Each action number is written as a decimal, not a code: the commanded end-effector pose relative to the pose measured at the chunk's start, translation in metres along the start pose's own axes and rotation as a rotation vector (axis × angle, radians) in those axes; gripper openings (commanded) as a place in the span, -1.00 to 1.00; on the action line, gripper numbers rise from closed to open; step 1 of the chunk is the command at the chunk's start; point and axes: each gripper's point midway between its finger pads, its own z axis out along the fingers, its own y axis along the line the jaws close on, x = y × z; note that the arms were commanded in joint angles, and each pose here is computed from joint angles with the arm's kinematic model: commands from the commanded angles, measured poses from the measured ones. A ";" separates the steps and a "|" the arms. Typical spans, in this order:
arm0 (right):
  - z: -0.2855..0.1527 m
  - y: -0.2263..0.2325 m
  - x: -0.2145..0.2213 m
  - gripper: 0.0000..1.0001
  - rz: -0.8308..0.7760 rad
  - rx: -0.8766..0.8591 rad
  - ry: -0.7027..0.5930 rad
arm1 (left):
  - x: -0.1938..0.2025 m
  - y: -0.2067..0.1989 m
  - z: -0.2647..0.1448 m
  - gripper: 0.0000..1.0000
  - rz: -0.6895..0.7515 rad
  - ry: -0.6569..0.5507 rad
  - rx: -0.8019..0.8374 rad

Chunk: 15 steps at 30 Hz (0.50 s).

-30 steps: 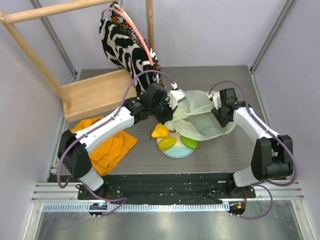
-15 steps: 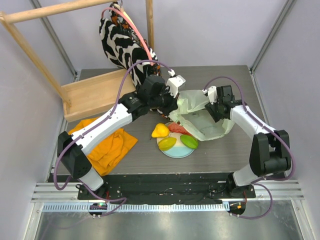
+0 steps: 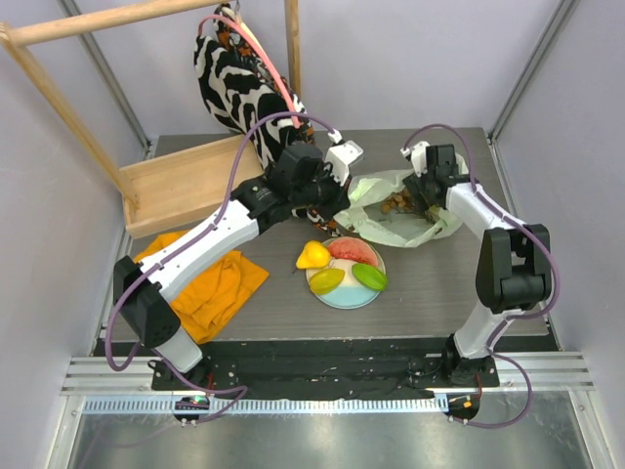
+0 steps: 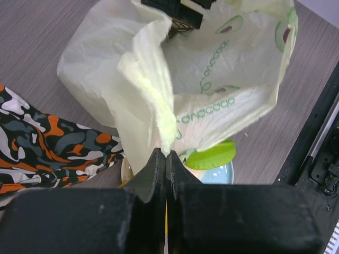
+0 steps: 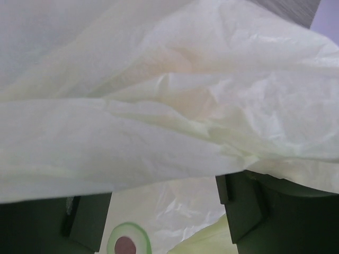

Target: Take the fake fruits out of the plastic bag

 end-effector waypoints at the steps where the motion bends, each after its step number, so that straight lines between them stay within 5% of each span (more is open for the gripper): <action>1: 0.014 -0.038 -0.014 0.57 0.098 0.067 -0.031 | -0.015 -0.002 -0.009 -1.00 0.018 -0.043 0.010; 15: 0.092 -0.054 -0.056 0.71 0.248 0.059 -0.076 | 0.009 -0.020 -0.011 -1.00 -0.010 0.011 0.112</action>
